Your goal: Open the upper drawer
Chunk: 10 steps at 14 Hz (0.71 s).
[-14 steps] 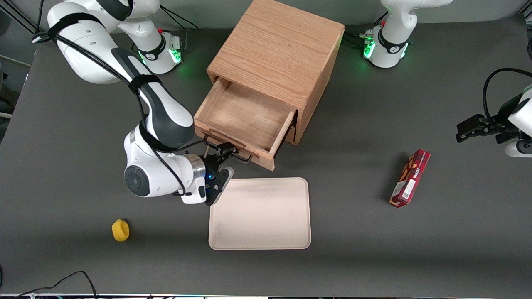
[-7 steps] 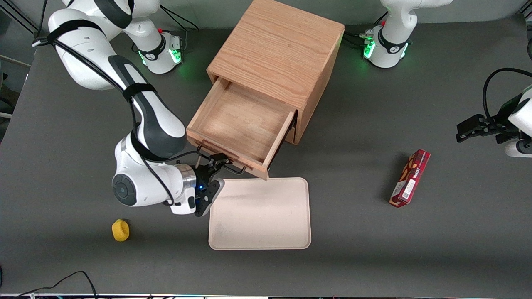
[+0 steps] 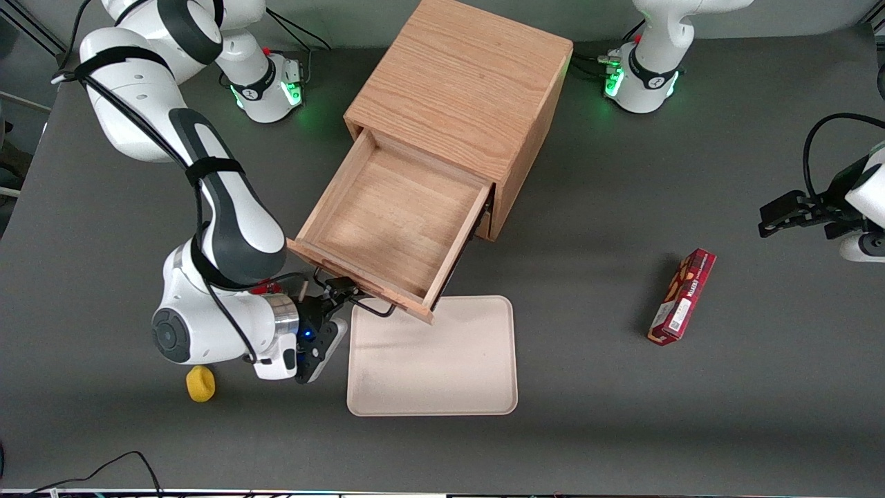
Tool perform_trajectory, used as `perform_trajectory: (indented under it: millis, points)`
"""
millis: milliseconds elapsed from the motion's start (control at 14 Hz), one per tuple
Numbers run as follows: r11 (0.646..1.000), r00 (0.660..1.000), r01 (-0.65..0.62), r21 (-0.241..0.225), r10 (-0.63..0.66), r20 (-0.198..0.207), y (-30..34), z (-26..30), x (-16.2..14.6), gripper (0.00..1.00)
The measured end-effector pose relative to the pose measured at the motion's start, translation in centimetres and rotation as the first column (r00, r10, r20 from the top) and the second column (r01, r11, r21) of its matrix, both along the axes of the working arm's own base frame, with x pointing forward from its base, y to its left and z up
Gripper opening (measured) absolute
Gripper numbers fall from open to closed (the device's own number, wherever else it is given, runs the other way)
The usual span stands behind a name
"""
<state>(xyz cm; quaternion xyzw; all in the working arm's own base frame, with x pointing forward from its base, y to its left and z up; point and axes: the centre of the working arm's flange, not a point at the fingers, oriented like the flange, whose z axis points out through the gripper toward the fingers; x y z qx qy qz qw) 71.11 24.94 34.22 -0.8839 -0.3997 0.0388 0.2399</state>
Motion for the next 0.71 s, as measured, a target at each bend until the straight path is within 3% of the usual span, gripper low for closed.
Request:
perform_trajectory:
  millis: [357,571,714]
  points:
    - [1.0,1.0,-0.013,0.01,0.013,0.027,0.2,1.5,0.3,1.0]
    - [1.0,0.996,-0.01,0.026,0.007,0.087,0.3,5.3,0.5,1.0]
    - [0.998,0.991,0.056,0.03,-0.059,0.117,0.1,9.9,0.2,1.0]
